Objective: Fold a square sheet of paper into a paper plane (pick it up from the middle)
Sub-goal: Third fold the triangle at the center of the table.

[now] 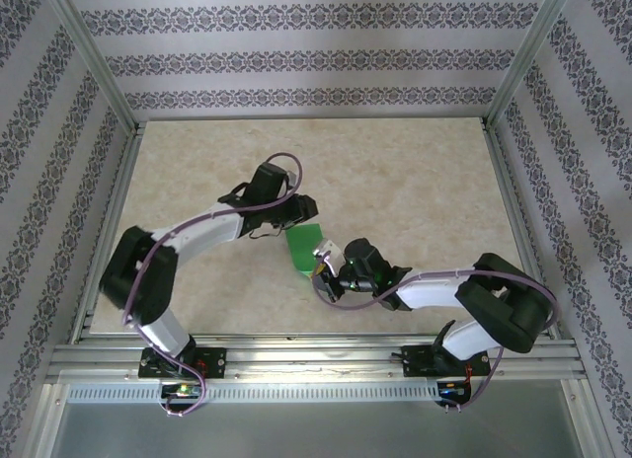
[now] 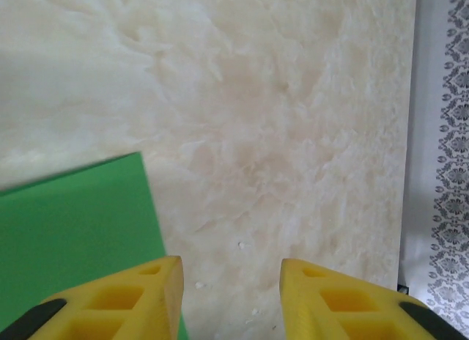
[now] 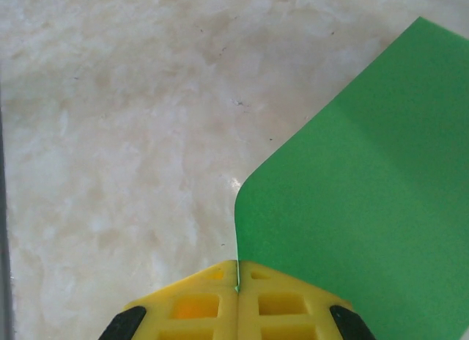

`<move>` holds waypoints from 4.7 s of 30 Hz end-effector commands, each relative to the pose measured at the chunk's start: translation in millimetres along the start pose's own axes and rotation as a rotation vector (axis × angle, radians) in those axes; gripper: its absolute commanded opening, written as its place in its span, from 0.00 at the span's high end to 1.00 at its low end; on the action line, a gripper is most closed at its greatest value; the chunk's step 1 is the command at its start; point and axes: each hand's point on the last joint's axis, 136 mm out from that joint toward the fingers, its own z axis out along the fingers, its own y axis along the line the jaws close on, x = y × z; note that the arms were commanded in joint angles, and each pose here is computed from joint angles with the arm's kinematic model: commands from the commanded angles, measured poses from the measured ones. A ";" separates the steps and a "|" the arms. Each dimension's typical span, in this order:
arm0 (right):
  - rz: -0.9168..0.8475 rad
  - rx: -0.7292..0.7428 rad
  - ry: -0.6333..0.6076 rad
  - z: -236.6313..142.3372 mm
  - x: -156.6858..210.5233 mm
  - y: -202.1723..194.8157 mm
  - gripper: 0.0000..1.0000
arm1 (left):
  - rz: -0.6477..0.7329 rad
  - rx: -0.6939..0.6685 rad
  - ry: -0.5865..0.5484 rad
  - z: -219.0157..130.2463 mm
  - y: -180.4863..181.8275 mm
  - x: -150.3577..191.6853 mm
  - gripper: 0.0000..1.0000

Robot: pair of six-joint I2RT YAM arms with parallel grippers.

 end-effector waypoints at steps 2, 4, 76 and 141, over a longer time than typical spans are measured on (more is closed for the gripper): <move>0.135 -0.107 0.019 4.0 -5.7 9.6 1.00 | 0.012 -0.023 0.123 24.3 16.5 11.0 0.66; 0.165 -0.106 0.027 4.6 -5.7 6.5 1.00 | 0.000 -0.035 0.161 37.2 24.8 15.6 0.69; 0.627 -0.043 0.214 15.0 10.4 -60.5 1.00 | -0.092 -0.130 0.262 63.6 90.0 63.8 0.79; 0.665 0.042 0.283 17.9 39.9 -71.2 1.00 | -0.019 -0.046 0.161 31.7 39.3 31.7 0.70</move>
